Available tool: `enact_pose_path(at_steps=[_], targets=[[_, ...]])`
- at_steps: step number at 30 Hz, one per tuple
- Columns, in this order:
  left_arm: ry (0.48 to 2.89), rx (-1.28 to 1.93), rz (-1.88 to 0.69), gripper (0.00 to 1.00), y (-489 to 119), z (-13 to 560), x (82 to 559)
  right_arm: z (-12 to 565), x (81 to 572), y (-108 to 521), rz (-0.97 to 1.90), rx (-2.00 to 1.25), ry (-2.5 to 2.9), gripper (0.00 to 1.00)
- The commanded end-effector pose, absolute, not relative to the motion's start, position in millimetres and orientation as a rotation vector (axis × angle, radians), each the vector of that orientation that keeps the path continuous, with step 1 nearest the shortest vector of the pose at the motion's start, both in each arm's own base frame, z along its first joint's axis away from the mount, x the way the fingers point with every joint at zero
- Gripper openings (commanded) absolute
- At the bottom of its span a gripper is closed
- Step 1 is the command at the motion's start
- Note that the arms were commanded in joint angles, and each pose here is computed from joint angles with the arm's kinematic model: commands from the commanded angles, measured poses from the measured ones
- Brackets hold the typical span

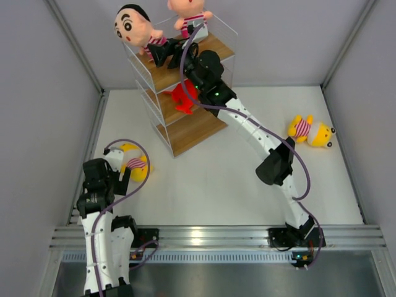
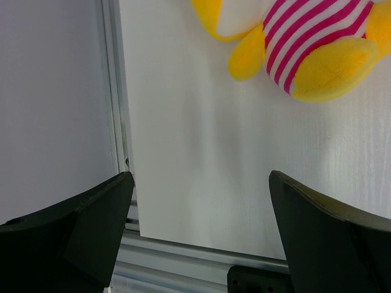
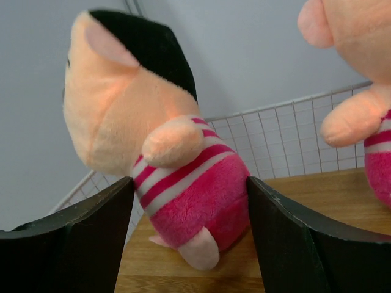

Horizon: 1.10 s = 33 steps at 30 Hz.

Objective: Place and organize the stuffed toys onto the shelf

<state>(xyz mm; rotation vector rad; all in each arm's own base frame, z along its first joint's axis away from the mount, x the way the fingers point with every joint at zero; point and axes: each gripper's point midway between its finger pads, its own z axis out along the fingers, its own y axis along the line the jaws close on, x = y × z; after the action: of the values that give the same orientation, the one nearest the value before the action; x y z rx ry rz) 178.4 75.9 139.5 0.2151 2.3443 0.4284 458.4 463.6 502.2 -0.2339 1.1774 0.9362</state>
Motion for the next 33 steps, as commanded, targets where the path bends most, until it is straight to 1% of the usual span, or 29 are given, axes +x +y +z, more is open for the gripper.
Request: enact_pose_path(at_steps=[1,2,4,5,7,8,10,11,13,14,18,21,22,24,25,27,28,29,30,31,33], targets=[[2.330,0.220,0.451,0.99,78,142,178,508,470,456,0.965,-0.165,1.163,0.73],[2.330,0.222,0.454,0.99,79,142,178,506,471,457,0.967,-0.163,1.167,0.70],[2.335,0.225,0.456,0.99,79,139,177,510,469,456,0.984,-0.160,1.161,0.60],[2.336,0.226,0.458,0.99,79,139,177,512,466,456,0.992,-0.158,1.157,0.49],[2.341,0.229,0.457,0.99,79,137,177,518,463,455,1.009,-0.159,1.143,0.42],[2.339,0.231,0.456,0.99,79,137,176,527,458,450,1.015,-0.155,1.128,0.40],[2.338,0.236,0.454,0.99,78,137,177,538,452,445,1.038,-0.138,1.109,0.40],[2.338,0.239,0.453,0.99,78,137,177,539,451,443,1.052,-0.130,1.108,0.36],[2.324,0.236,0.445,0.99,77,142,179,547,447,440,1.111,-0.103,1.101,0.32],[2.317,0.238,0.440,0.99,76,144,180,550,447,438,1.133,-0.097,1.099,0.28],[2.247,0.241,0.404,0.99,70,170,189,554,443,436,1.209,-0.073,1.115,0.24],[2.123,0.260,0.340,0.99,58,221,203,557,437,436,1.221,-0.101,1.124,0.18],[2.052,0.269,0.280,0.99,47,255,211,558,436,435,1.220,-0.104,1.126,0.17],[1.976,0.284,0.202,0.99,34,293,221,557,436,434,1.217,-0.112,1.130,0.17],[1.914,0.263,0.158,0.99,28,331,230,557,435,434,1.220,-0.114,1.132,0.16],[1.845,0.296,0.030,0.98,8,368,241,556,437,434,1.228,-0.117,1.138,0.13],[1.758,0.280,-0.009,0.98,0,410,241,556,437,433,1.231,-0.118,1.140,0.11],[1.762,0.313,-0.111,0.97,-12,417,256,554,439,432,1.237,-0.117,1.143,0.07],[1.737,0.327,-0.162,0.97,-19,432,260,554,437,433,1.253,-0.127,1.145,0.06],[1.673,0.335,-0.216,0.97,-30,464,258,553,437,434,1.258,-0.132,1.149,0.05],[1.676,0.354,-0.331,0.97,-39,476,278,553,435,435,1.266,-0.163,1.145,0.02]])
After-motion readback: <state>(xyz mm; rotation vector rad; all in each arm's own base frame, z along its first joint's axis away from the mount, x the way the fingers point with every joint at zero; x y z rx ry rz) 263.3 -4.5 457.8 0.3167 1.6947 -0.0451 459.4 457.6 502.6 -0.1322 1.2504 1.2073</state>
